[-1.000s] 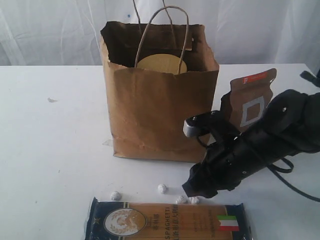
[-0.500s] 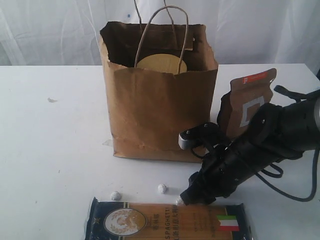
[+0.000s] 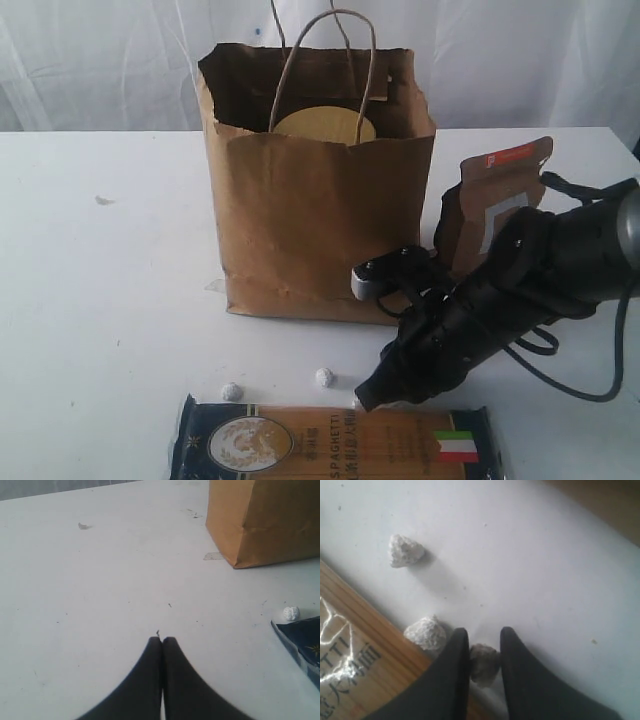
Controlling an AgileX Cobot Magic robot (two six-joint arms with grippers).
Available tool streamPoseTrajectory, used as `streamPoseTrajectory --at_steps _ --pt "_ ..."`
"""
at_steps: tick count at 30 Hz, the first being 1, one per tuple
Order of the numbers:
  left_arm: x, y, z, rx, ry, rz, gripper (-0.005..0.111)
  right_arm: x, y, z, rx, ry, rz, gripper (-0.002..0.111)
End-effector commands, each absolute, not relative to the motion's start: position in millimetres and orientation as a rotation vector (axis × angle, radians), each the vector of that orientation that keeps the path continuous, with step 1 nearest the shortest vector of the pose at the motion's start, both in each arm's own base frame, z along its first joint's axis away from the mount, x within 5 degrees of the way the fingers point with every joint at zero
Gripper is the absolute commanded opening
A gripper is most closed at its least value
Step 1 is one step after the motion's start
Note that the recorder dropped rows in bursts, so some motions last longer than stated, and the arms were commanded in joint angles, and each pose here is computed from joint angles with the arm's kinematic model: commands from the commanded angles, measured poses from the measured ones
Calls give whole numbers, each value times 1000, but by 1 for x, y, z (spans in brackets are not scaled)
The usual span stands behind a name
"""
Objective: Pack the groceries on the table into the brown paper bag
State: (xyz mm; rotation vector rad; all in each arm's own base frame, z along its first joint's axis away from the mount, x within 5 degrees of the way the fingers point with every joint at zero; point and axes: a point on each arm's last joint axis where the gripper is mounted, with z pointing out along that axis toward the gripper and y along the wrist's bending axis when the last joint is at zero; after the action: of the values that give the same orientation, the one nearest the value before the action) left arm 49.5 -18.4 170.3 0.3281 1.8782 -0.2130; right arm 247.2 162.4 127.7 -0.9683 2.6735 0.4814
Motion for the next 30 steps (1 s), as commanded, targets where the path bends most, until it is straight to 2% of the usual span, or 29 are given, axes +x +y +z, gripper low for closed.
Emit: streamPoseTrajectory --at_steps 1,10,21,26,30 --pt "49 -19 169 332 1878 -214 0 239 162 135 -1047 2662 500 0" --pt "49 -19 169 332 1878 -214 0 227 157 201 -1044 2437 510 0" --pt "49 -19 169 332 1878 -214 0 218 139 299 -809 2003 415 0" --pt "49 -19 169 332 1878 -214 0 222 137 352 -707 1809 393 0" --pt "49 -19 169 332 1878 -214 0 236 144 378 -670 1750 408 0"
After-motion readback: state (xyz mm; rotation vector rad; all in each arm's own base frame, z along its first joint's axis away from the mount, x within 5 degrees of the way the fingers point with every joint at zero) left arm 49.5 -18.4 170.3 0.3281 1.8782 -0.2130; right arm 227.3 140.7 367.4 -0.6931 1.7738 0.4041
